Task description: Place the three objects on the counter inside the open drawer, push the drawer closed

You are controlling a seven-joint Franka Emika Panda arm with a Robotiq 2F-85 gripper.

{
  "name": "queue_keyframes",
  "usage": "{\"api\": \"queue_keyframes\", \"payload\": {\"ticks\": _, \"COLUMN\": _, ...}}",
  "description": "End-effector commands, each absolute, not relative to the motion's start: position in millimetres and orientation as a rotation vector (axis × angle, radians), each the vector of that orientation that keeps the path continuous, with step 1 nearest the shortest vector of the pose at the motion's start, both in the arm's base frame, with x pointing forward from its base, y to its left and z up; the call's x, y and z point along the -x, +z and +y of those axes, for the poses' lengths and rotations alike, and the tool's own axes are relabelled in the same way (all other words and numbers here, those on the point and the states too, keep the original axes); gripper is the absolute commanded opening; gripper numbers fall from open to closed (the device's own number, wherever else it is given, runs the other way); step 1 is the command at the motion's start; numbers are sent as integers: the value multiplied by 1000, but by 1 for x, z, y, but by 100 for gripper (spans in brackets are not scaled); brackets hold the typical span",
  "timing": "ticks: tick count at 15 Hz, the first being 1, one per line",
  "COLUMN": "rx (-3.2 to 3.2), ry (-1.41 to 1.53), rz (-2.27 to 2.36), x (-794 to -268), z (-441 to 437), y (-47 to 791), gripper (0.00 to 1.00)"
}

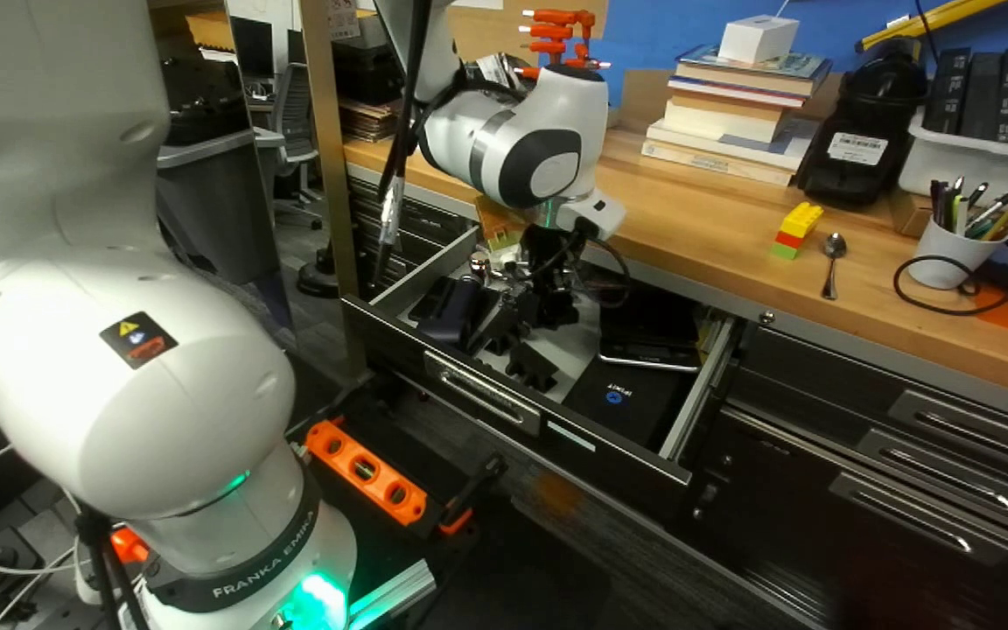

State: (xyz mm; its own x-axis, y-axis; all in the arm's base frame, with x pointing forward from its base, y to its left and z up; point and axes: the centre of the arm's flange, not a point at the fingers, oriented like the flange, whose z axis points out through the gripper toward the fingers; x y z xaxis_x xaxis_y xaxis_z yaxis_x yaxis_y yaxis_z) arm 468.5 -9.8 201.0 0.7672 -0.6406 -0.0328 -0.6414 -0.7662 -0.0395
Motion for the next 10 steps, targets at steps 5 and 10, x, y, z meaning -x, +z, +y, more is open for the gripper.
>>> {"api": "queue_keyframes", "payload": {"ticks": 5, "rx": 2833, "ry": -175, "rz": 1254, "x": -471, "z": -30, "y": 190, "gripper": 27}}
{"api": "queue_keyframes", "payload": {"ticks": 10, "rx": 2863, "ry": -132, "rz": 1316, "x": -463, "z": -34, "y": 181, "gripper": 79}}
